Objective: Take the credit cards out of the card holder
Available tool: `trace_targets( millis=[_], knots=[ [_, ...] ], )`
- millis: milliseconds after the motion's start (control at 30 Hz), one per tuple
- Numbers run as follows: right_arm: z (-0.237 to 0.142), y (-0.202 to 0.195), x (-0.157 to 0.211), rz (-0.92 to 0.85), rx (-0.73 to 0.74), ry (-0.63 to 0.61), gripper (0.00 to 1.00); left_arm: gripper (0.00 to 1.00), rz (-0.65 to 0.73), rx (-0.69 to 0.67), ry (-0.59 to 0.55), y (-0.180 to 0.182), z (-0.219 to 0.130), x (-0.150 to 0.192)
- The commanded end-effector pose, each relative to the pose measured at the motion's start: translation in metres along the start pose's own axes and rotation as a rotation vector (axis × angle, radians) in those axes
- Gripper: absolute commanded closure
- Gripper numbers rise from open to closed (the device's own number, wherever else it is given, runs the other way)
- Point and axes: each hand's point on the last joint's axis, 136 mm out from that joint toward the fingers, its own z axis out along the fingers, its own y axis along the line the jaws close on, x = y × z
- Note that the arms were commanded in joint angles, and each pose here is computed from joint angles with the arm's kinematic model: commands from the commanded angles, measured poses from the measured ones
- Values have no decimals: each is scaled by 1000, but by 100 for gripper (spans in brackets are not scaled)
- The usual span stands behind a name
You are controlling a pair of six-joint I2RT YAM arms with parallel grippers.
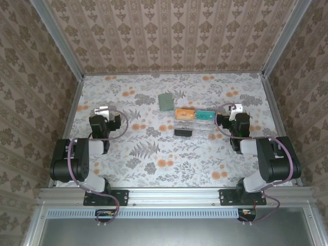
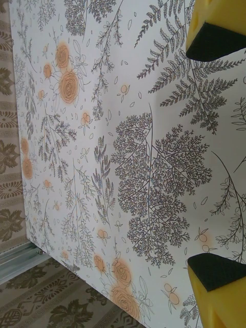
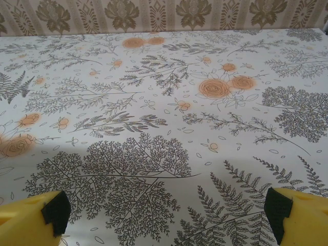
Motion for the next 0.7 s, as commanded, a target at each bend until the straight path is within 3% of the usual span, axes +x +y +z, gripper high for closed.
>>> trace_targets(
  millis=[0, 667],
  knots=[
    [1, 1, -3, 3, -2, -11, 0, 0, 20, 18, -29, -5, -1, -5],
    [1, 0, -5, 4, 0, -17, 0, 0, 15, 23, -15, -3, -1, -14]
  ],
)
